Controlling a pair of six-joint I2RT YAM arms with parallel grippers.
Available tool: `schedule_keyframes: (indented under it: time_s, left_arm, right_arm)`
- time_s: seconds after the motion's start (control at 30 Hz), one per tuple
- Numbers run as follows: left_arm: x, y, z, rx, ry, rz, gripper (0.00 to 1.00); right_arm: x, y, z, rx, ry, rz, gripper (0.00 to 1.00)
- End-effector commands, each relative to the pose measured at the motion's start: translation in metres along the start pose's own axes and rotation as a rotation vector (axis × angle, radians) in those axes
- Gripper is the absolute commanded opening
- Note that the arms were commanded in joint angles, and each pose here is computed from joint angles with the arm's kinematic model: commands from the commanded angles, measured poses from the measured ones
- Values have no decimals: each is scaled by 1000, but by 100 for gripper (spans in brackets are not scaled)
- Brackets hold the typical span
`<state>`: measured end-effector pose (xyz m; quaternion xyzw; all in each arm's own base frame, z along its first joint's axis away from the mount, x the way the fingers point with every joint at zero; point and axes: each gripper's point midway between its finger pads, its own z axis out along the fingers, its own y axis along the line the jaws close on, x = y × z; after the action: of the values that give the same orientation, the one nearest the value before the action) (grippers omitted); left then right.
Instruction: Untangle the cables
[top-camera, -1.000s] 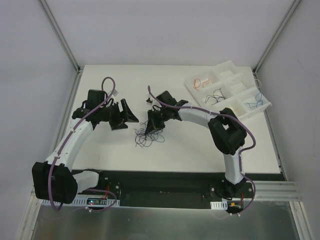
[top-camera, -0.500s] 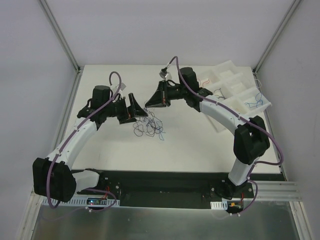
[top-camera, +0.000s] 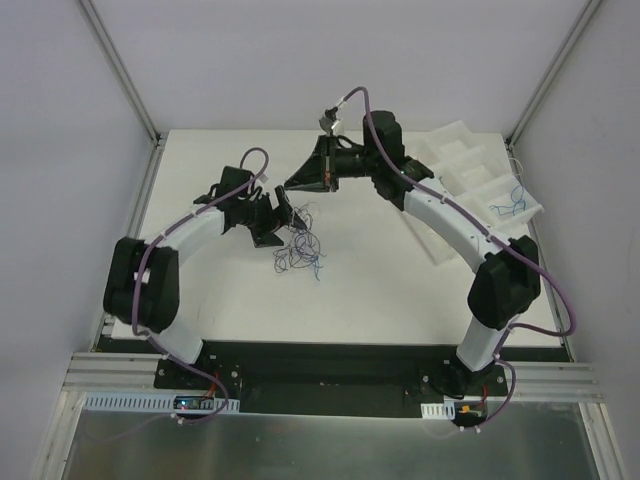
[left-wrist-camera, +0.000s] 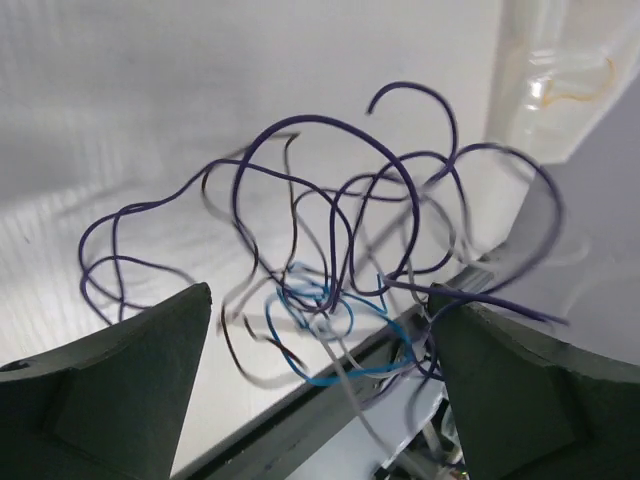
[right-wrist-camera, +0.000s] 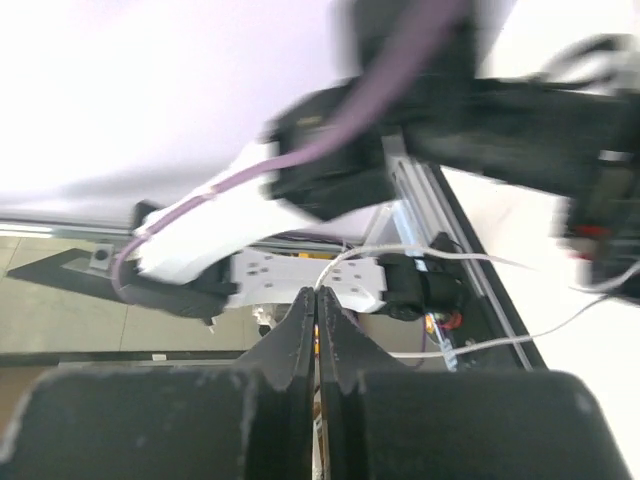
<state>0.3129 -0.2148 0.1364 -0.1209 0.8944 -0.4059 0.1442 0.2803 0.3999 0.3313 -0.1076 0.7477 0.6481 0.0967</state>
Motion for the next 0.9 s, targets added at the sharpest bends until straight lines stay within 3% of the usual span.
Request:
schedule_keyframes:
  time_s: [0.0,0.1,0.37,0.67,0.87]
  left_arm:
    - [-13,38,39,-89,62,-105,86]
    - [-6,59,44,-123,92,-140,83]
    - [9,83,37,-193,110,-93,82]
    - [13,97,29,-246,114,-58,82]
    - [-4,54,0,-189,37,32,86]
  right_arm:
    - [-4,153,-47,-212,-89,-252,0]
    - [-6,230,-81,-257,-175,-410,0]
    - [-19,305,-139,-319,-365,-556,0]
    - [-35,342,-204,-364,-554,-643,0]
    - [-67,284,-209,-233,-609,-532,0]
